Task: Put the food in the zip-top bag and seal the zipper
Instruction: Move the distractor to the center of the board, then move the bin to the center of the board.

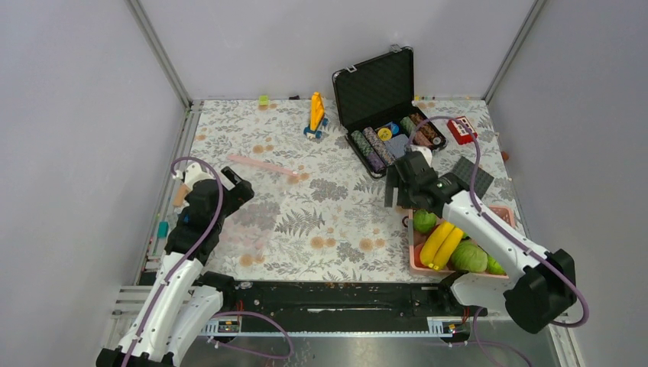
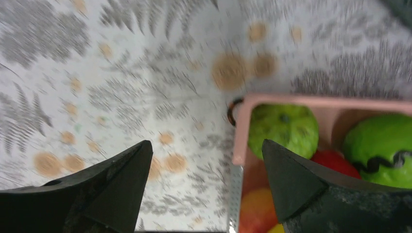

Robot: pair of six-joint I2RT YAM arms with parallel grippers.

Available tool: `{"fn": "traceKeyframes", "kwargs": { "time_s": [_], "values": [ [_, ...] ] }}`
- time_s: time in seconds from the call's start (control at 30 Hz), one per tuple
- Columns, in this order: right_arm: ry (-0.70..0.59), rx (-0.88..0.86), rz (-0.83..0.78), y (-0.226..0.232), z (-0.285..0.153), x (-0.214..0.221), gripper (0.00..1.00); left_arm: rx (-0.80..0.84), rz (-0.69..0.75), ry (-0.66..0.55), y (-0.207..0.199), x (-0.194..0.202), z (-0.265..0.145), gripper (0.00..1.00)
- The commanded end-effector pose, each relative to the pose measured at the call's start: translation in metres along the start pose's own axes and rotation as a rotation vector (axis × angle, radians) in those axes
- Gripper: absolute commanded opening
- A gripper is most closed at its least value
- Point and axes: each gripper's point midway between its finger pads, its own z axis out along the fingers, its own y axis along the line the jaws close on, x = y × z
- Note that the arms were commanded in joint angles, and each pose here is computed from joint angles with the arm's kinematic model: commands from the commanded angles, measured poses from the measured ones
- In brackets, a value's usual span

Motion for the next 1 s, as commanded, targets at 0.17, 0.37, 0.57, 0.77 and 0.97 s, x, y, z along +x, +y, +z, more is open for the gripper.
{"fn": "traceKeyframes", "kwargs": {
  "time_s": [0.17,0.37,0.57,0.77,0.97],
  "values": [
    [0.154,-0.019,0.031,-0.010,0.007,0.067,0.74,0.055,-0.003,-0.007,-0.013,-0.002,0.005,0.99],
    [0.169,0.097,0.018,-0.019,0.030,0.065,0.55,0.055,0.010,-0.004,-0.012,-0.002,0.002,0.99],
    [0.132,0.196,-0.014,-0.030,0.045,0.054,0.29,0.051,0.009,-0.018,-0.011,-0.005,0.001,0.99],
    [0.068,0.184,-0.093,-0.022,0.060,0.032,0.17,0.049,0.011,-0.018,-0.010,-0.005,0.001,0.99],
    [0.031,0.192,-0.192,-0.014,0.078,0.008,0.13,0.042,0.014,-0.019,-0.008,-0.004,0.001,0.99]
  ]
}}
